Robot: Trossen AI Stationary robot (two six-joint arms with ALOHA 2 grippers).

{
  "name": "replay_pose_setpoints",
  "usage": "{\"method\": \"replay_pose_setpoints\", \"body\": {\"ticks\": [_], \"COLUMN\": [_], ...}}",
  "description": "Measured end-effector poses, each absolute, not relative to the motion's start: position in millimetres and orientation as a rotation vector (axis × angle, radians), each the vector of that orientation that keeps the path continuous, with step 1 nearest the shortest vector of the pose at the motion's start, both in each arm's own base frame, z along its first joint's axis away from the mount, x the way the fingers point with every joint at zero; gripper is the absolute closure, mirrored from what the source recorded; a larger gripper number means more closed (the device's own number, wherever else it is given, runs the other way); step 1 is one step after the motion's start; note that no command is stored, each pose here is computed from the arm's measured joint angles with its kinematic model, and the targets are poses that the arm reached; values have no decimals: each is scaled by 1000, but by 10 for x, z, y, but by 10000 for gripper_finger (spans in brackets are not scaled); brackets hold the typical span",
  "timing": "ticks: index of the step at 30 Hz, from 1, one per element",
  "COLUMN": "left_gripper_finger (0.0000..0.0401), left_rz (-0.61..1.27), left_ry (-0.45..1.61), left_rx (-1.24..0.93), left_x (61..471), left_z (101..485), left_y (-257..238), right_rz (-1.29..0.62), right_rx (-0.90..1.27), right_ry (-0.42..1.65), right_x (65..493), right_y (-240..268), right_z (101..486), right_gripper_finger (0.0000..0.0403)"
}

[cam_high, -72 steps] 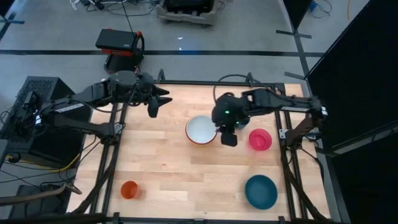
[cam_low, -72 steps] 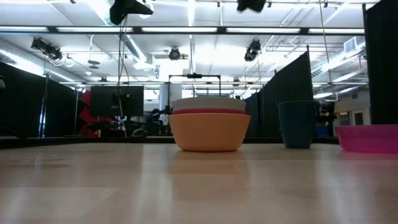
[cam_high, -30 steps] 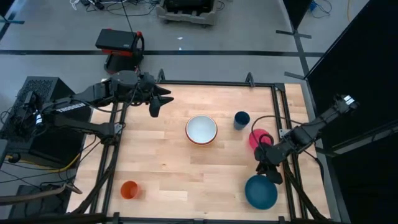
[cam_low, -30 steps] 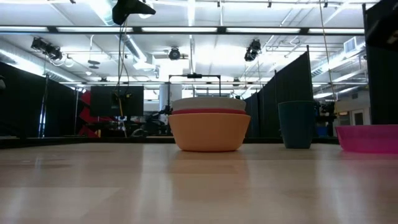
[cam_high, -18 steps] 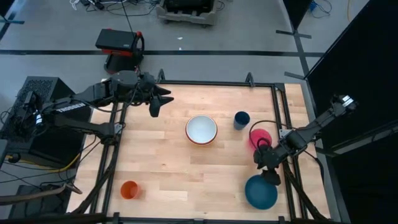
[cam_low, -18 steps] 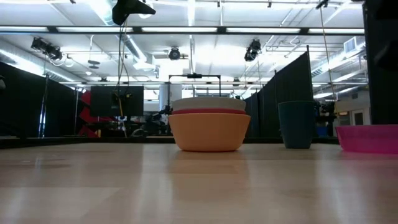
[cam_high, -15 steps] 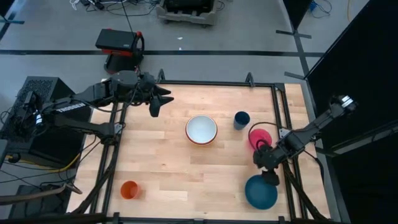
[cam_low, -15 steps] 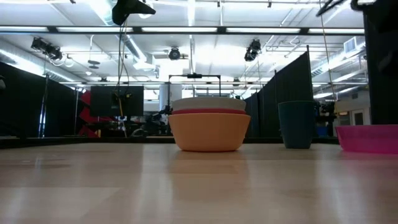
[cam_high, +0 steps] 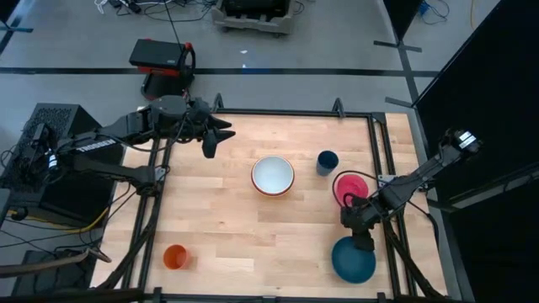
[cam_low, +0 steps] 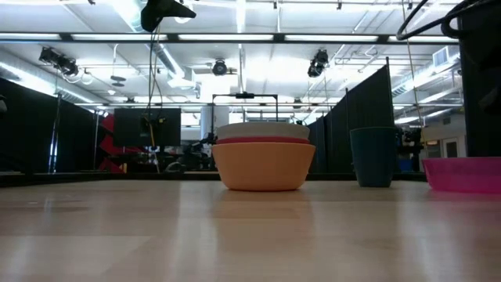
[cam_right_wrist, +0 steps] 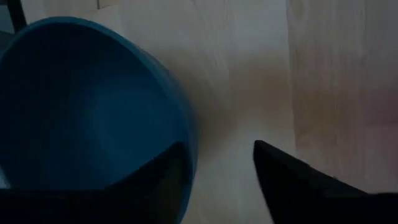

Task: Nest bowls inside each other
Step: Stack the blue bowl on top of the white bowl

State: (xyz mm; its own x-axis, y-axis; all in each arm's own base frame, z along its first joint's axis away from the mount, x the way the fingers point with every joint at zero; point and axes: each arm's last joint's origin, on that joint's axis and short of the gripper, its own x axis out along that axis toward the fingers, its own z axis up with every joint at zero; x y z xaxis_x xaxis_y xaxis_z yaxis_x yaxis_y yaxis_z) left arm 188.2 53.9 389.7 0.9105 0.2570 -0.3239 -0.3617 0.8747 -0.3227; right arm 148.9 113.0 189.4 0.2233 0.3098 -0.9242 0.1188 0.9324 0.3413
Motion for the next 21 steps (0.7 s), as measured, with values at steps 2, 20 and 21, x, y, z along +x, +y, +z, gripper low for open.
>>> {"method": "replay_pose_setpoints", "body": {"ticks": [2,20,21], "left_gripper_finger": [233,232,231], "left_rz": [327,327,327], "left_ry": [277,278,277], "left_rx": [-388,-388,-388], "left_x": [1882,1883,1882], "left_z": [3897,3896,3897], "left_y": [539,539,539], "right_rz": [137,105,93], "right_rx": [385,504,503], "right_ry": [1339,1150,1111], "right_x": [1505,1796,1847], "right_y": [1133,1074,1044], "right_z": [1894,2036,2086], "right_gripper_finger": [248,402,402]}}
